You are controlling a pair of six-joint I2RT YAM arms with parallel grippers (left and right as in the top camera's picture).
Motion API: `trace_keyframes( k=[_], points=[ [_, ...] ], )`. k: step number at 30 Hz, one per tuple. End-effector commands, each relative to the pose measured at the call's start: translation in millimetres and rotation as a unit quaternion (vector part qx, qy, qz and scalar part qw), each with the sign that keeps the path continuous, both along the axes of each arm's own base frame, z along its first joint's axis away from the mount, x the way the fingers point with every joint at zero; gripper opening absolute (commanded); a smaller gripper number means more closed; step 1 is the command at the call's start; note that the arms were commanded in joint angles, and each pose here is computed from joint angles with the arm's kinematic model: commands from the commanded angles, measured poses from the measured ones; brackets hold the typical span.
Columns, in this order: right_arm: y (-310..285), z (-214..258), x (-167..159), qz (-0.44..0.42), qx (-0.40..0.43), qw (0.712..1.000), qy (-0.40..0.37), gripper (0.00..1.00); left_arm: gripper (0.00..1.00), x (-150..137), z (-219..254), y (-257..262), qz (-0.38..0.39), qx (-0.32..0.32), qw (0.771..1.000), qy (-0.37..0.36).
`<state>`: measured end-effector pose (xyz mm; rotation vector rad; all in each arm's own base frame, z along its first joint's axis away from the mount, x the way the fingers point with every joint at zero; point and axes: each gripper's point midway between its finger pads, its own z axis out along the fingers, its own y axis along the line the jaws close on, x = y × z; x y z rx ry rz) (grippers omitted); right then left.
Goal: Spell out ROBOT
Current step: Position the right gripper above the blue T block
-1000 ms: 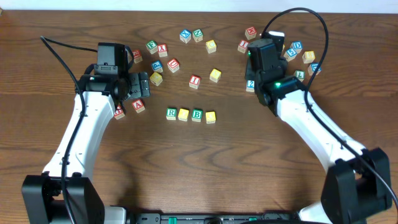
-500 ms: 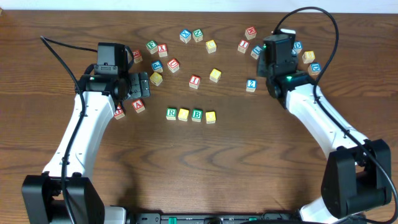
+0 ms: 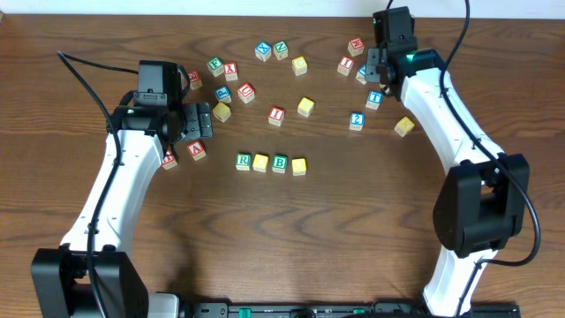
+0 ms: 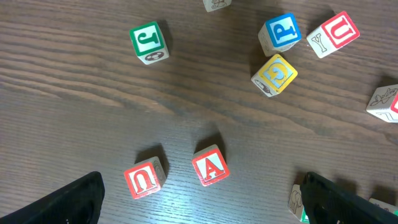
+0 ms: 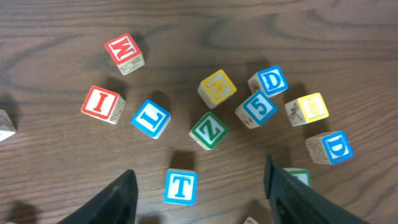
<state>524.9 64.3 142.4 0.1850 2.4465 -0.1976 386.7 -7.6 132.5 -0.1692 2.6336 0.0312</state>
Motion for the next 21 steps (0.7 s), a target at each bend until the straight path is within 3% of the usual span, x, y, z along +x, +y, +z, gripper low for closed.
trace_keyframes(
  k=[1,11,21],
  points=[
    [5,9,5,-0.016,0.020,1.000,-0.015,0.62,0.99,-3,-3,1,-0.006,0.001,1.000,0.006],
    [-19,5,2,-0.062,0.034,0.998,-0.005,0.59,0.99,-3,-3,1,-0.006,0.001,1.000,0.006],
    [-2,-7,-9,0.000,0.056,0.998,0.041,0.62,0.99,-3,-3,1,-0.006,0.001,1.000,0.006]
  ],
)
